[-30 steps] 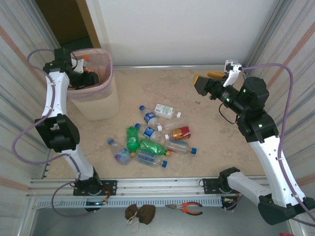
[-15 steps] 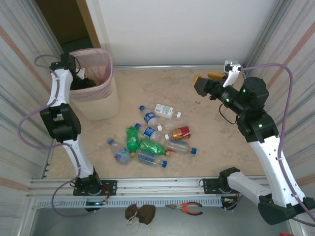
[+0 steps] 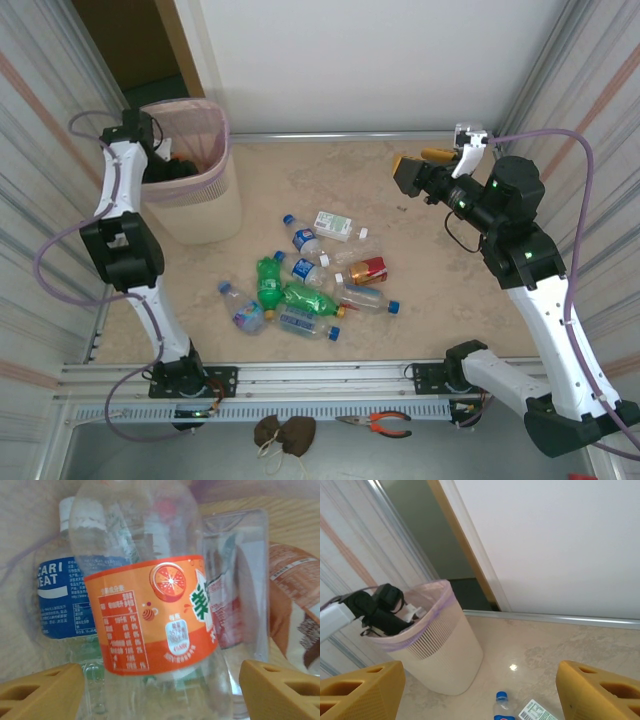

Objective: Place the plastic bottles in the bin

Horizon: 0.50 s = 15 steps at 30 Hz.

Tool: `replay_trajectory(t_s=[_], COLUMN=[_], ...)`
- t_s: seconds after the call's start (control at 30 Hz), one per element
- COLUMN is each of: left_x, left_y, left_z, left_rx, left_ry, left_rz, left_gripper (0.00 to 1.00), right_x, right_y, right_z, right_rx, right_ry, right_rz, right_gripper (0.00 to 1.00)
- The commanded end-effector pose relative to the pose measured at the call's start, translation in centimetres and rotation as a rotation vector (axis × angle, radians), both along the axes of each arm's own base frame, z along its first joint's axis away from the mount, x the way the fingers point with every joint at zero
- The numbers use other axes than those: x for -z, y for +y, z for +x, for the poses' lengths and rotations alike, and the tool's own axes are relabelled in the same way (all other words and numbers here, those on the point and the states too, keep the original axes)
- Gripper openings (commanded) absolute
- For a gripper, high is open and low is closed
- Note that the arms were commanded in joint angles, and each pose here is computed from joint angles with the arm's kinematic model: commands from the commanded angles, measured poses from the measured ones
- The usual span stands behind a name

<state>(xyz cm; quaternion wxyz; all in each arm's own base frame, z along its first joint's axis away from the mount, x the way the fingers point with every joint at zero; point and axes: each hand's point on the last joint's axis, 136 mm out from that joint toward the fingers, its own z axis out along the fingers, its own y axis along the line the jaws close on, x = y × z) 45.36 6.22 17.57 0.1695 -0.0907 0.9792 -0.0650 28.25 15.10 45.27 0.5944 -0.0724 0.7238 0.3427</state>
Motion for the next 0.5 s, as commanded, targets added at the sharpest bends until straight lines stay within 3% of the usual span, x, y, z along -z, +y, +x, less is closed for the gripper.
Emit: replay_trajectory(t_s=[0.0,0.23,0.47], left_x=[-3.3,-6.5,-10.9], left_y=[0.1,-0.4,-1.9], left_z=[-0.4,-0.7,-1.4], left_rx=[-0.002,0.001,0.022], left_ry=[-0.079,-0.156,-0.276], left_rz=[0.015,0.005,-0.049], left_gripper=[0.83,0.84,0.84], right_x=[-1.6,-0.8,3.8], right_y=[-0.3,-0.3,-0.1], right_z=[-0.4,-0.1,1.5], right_rx=[0.006,0.012,0.037], right_ry=[-0.047,-0.011,0.182], right_rz=[-0.004,-0.01,-0.076], right_gripper=[0.78,0.78,0.77])
